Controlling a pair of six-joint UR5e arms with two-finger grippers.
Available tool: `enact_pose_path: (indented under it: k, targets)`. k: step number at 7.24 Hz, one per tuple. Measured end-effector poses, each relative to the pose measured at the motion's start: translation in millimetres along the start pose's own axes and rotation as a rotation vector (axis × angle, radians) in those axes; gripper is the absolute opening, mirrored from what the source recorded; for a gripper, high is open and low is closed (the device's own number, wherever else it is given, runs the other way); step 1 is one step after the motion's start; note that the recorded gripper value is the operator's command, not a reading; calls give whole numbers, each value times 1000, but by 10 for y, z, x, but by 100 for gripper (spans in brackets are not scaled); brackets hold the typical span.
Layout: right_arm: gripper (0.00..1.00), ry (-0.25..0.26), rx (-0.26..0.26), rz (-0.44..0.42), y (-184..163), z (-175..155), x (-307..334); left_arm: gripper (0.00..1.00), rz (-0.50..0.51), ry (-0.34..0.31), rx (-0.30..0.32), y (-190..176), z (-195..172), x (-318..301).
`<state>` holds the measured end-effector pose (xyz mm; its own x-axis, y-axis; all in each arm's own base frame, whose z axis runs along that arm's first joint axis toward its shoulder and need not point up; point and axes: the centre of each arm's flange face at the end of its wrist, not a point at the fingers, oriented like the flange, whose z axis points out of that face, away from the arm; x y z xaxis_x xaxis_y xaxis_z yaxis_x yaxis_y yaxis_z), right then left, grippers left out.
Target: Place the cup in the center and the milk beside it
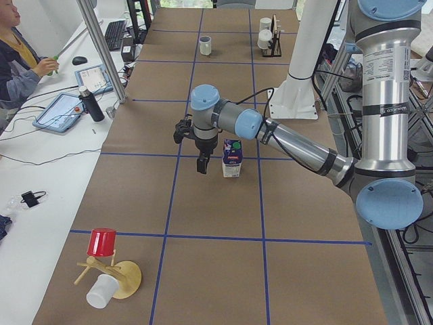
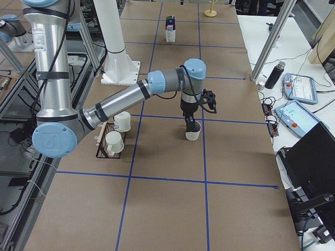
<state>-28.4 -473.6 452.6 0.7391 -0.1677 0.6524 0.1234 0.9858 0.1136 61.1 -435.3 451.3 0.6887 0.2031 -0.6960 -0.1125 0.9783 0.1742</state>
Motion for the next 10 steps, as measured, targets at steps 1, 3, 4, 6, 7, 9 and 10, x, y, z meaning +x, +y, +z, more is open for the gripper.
enact_pose_path:
  k: [1, 3, 4, 6, 7, 9, 10]
  targets:
    - [100, 0, 0, -4, 53, -1, -10, 98, 1, 1, 2, 0, -11, 8]
    - [100, -2, -1, -14, 202, 1, -55, 98, 4, 5, 8, -3, -40, 37]
    - [100, -7, 0, -11, 226, -8, -68, 98, 3, 8, 8, -1, -44, 41]
    - [100, -15, 4, -12, 239, -31, -100, 98, 2, 13, 10, 18, -64, 71]
    - [100, -20, 3, -11, 240, -29, -110, 98, -1, 16, 9, 26, -67, 89]
    - [100, -29, 0, -7, 238, -17, -114, 98, -17, 14, -5, 25, -11, 56]
    - [100, -41, -8, -6, 231, 14, -114, 98, -41, 13, -11, 21, 16, 34]
